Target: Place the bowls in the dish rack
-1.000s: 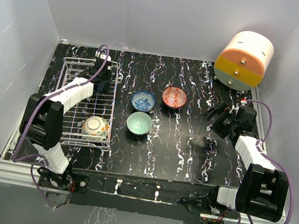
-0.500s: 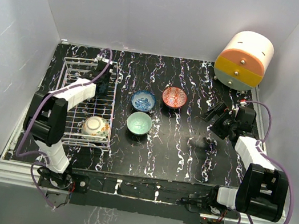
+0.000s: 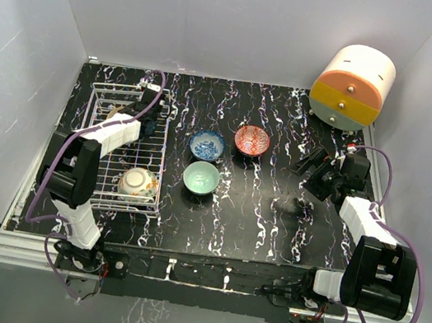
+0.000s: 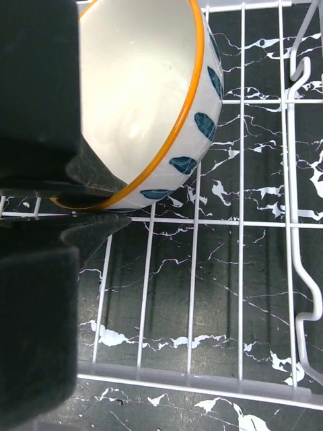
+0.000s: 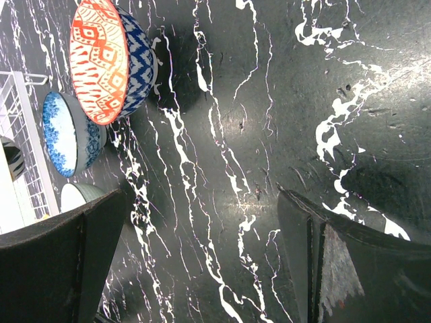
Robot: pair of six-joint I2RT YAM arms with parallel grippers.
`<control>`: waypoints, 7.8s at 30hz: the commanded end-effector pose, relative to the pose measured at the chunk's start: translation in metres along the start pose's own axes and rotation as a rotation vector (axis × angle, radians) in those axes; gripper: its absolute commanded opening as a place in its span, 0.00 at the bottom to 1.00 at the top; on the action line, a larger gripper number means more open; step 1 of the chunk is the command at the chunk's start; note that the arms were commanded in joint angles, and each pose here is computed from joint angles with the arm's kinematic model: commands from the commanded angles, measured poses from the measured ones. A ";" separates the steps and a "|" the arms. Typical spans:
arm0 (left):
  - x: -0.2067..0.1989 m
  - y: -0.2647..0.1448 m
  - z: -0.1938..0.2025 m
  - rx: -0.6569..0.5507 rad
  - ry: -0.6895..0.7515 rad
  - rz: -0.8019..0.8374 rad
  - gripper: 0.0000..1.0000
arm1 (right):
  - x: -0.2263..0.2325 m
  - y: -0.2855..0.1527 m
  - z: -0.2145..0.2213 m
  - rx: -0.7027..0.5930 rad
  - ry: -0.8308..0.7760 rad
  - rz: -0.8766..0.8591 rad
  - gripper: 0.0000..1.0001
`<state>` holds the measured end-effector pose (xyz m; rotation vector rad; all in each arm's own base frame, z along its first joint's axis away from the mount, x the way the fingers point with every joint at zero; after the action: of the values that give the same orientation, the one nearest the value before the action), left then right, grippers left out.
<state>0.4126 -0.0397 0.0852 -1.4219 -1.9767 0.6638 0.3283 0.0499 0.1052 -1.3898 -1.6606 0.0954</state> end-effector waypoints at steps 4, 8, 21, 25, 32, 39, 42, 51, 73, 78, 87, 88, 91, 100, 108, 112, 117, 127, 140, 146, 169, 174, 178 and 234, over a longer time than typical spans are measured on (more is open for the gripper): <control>0.003 -0.029 -0.008 -0.004 -0.040 0.033 0.00 | 0.009 -0.006 -0.020 -0.078 -0.039 -0.036 0.98; -0.008 -0.064 -0.037 -0.074 -0.136 0.166 0.00 | 0.009 -0.006 -0.021 -0.083 -0.037 -0.033 0.98; -0.060 -0.164 -0.088 -0.283 -0.549 0.830 0.00 | 0.008 -0.009 -0.020 -0.083 -0.040 -0.025 0.99; -0.060 -0.168 -0.088 -0.290 -0.692 0.989 0.00 | 0.009 -0.010 -0.022 -0.087 -0.044 -0.025 0.98; -0.027 -0.171 -0.090 -0.367 -0.880 1.185 0.00 | 0.008 -0.009 -0.021 -0.082 -0.040 -0.022 0.98; -0.023 -0.166 -0.085 -0.422 -0.943 1.350 0.00 | 0.007 -0.008 -0.023 -0.082 -0.038 -0.015 0.98; -0.024 -0.163 -0.085 -0.430 -0.947 1.398 0.00 | 0.007 -0.008 -0.025 -0.085 -0.042 -0.010 0.98; -0.028 -0.141 -0.089 -0.399 -0.966 1.480 0.00 | 0.006 -0.006 -0.028 -0.085 -0.042 -0.001 0.98; -0.011 -0.071 -0.017 -0.131 -1.115 1.133 0.28 | 0.003 -0.002 -0.024 -0.071 -0.038 -0.001 0.98; -0.006 -0.068 -0.007 -0.104 -1.134 1.095 0.32 | 0.002 -0.003 -0.022 -0.069 -0.039 -0.002 0.98; 0.006 -0.068 -0.005 -0.097 -1.084 0.953 0.43 | 0.002 -0.002 -0.021 -0.066 -0.036 -0.003 0.98; 0.007 -0.071 -0.010 -0.104 -1.074 0.957 0.45 | 0.002 -0.001 -0.021 -0.065 -0.035 -0.005 0.98; 0.014 -0.086 -0.029 -0.146 -1.042 0.946 0.53 | 0.002 -0.001 -0.021 -0.065 -0.034 -0.007 0.98; 0.040 -0.105 -0.058 -0.116 -0.842 0.742 0.61 | 0.014 -0.009 -0.034 -0.095 -0.045 -0.022 0.98; 0.031 -0.101 -0.072 -0.060 -0.464 0.473 0.63 | 0.029 -0.013 -0.041 -0.106 -0.047 -0.063 0.98; -0.004 -0.099 -0.072 -0.035 -0.290 0.453 0.62 | 0.029 -0.013 -0.038 -0.100 -0.045 -0.068 0.99; -0.016 -0.077 -0.050 0.027 -0.173 0.368 0.59 | 0.025 -0.012 -0.033 -0.090 -0.052 -0.062 0.98; -0.011 -0.049 -0.029 0.027 -0.083 0.188 0.41 | 0.016 -0.004 -0.026 -0.071 -0.045 -0.046 0.98; -0.016 -0.019 -0.011 0.039 -0.035 0.158 0.41 | 0.011 0.000 -0.021 -0.061 -0.040 -0.045 0.98; -0.010 -0.009 -0.009 0.026 -0.024 0.100 0.43 | 0.011 0.003 -0.018 -0.055 -0.034 -0.051 0.98; -0.002 -0.016 -0.017 -0.064 -0.026 0.019 0.00 | 0.012 0.001 -0.020 -0.064 -0.037 -0.053 0.98; -0.005 -0.056 -0.047 -0.164 -0.146 0.134 0.00 | 0.012 0.001 -0.021 -0.064 -0.037 -0.050 0.98; -0.013 -0.095 -0.065 -0.244 -0.262 0.287 0.00 | 0.011 0.001 -0.021 -0.065 -0.037 -0.047 0.98; -0.022 -0.089 -0.048 -0.471 -0.888 1.308 0.00 | 0.004 0.006 -0.021 -0.052 -0.035 -0.017 0.98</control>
<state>0.3969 -0.0893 0.1540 -2.9315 -1.5434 1.8493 0.3335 0.0469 0.1020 -1.3984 -1.6488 0.0988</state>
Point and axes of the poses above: each gripper's point midway between its finger pads, its own y axis out along the fingers, its own x axis along the line the jaws close on, z = x × y, the point moved 1 cm from there along -y, back along the fingers, and after that the axes turned 8 degrees about -y, right-handed, at the moved point
